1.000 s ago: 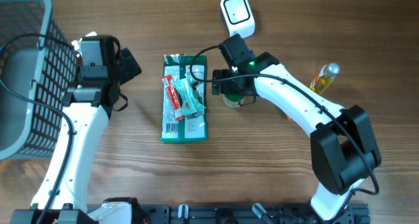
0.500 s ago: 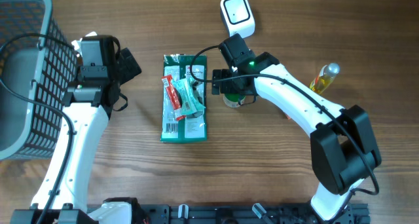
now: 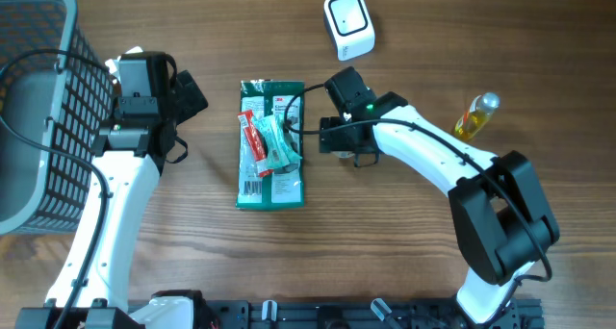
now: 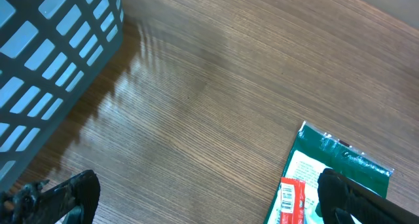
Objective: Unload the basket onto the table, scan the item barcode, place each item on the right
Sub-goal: 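Lift the green-lidded jar up to the scanner window, then lift the green-lidded jar up to the scanner window with the right gripper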
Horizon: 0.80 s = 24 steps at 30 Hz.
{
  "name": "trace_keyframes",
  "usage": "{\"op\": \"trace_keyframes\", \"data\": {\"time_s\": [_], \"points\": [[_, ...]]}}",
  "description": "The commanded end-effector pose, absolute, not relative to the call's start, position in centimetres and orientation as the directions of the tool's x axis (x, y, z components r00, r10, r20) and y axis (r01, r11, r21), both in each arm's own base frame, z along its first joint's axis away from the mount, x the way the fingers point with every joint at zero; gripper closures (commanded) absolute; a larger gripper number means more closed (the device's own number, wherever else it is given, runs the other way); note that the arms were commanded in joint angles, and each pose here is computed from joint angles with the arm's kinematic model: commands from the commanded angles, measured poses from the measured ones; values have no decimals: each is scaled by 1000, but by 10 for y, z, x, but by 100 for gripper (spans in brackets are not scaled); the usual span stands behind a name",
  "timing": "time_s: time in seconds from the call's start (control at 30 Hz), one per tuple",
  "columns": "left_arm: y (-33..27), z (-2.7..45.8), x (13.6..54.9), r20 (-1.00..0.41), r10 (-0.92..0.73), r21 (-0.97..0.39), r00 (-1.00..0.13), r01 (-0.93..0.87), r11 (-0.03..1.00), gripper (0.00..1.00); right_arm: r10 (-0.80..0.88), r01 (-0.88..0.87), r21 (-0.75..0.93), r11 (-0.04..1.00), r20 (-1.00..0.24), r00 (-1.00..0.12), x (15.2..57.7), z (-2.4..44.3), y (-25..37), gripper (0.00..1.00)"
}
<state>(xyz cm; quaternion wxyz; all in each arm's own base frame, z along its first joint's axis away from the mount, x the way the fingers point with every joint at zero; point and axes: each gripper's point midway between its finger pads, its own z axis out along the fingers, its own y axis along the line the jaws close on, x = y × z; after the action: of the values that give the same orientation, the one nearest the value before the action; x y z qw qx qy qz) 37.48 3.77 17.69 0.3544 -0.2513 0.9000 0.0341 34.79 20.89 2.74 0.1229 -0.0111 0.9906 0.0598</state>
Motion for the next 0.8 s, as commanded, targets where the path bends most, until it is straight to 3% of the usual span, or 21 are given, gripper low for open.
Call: {"op": "trace_keyframes", "data": {"time_s": [0.0,0.1,0.23,0.37,0.5,0.67,0.77], "points": [[41,179,376,-664,-428,-110,-614,-485,867,0,-5,-32,109,994,-237,-972,349,22,207,21],[41,179,376,-664,-428,-111,-614,-486,867,0,-5,-32,108,994,-236,-972,351,32,208,24],[41,179,376,-664,-428,-110,-614,-485,867,0,1,-44,161,986,-274,-962,352,61,214,43],[41,179,376,-663,-428,-111,-614,-485,867,0,13,-55,193,980,-330,-944,348,98,212,44],[41,179,376,-663,-428,-111,-614,-485,867,0,35,-99,314,944,-393,-919,336,155,217,71],[41,179,376,-664,-428,-110,-614,-485,867,0,116,-133,550,825,-395,-911,331,238,210,78],[41,179,376,-664,-428,-110,-614,-485,867,0,172,-155,612,775,-441,-881,351,292,200,77]]}}
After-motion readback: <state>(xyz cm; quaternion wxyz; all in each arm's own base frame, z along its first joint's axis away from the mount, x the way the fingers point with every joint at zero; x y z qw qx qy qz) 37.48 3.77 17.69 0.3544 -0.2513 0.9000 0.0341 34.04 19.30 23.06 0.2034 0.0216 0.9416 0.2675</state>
